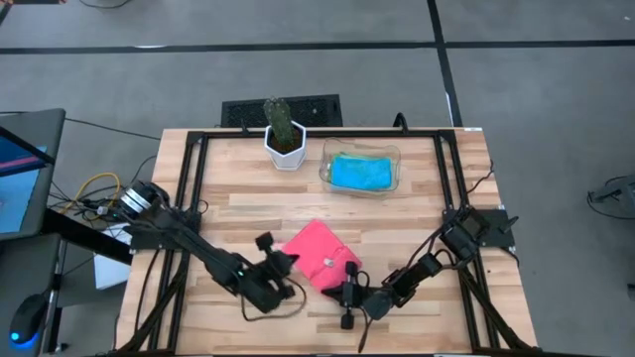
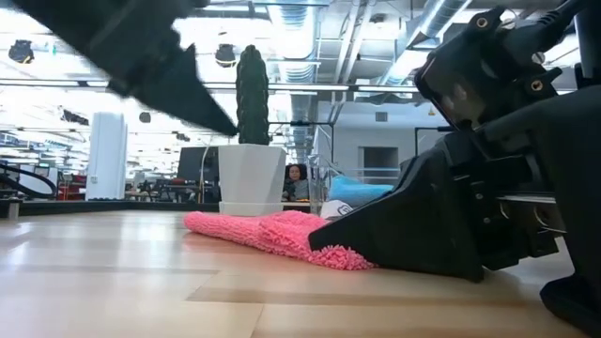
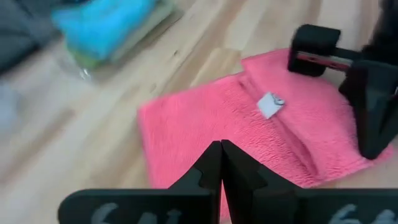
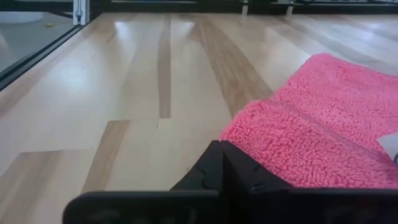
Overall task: Fold microfiber towels
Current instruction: Fold the pink towel
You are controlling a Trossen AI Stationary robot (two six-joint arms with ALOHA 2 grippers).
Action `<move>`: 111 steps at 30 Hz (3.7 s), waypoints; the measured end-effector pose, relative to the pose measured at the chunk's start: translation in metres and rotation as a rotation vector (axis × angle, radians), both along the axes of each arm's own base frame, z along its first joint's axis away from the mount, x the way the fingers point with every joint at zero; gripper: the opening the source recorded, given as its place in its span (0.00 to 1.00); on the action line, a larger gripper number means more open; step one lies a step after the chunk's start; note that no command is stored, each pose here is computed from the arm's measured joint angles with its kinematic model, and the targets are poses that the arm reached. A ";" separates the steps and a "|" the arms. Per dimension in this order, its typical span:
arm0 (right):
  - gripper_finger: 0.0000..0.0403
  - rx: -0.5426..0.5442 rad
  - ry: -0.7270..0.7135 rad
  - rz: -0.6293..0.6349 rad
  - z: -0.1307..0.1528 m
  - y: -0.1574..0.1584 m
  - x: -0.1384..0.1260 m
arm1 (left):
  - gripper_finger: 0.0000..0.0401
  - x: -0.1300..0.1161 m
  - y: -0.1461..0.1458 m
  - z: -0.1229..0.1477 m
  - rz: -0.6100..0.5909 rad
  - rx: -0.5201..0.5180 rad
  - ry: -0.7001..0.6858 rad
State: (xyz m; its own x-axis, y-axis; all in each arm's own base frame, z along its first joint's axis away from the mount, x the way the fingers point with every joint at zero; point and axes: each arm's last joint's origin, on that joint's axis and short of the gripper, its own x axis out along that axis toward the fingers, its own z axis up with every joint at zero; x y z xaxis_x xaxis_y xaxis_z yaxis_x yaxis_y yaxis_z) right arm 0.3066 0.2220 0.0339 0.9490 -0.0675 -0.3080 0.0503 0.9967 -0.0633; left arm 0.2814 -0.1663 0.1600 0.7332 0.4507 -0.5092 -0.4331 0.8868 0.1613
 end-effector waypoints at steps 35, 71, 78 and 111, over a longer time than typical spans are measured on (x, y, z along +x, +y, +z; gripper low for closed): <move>0.12 -0.006 -0.038 0.016 0.051 0.006 -0.001 | 0.14 -0.032 0.028 -0.087 0.078 -0.354 -0.133; 0.12 0.085 0.095 -0.088 0.048 -0.009 -0.001 | 0.00 0.027 -0.004 -0.008 0.033 -0.248 0.043; 0.12 0.058 0.140 -0.094 0.043 -0.010 -0.003 | 0.00 0.032 -0.009 0.000 0.007 -0.258 0.016; 0.04 0.208 0.180 -0.087 0.022 0.007 0.009 | 0.00 0.048 -0.021 0.014 -0.166 -0.379 -0.110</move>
State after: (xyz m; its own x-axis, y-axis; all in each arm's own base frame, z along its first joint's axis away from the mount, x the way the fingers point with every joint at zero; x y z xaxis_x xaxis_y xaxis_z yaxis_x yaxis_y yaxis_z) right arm 0.3152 0.2286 0.0561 0.8712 -0.0641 -0.4868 0.1428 0.9817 0.1263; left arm 0.3296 -0.1868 0.1743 0.8394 0.1179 -0.5305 -0.2759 0.9335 -0.2290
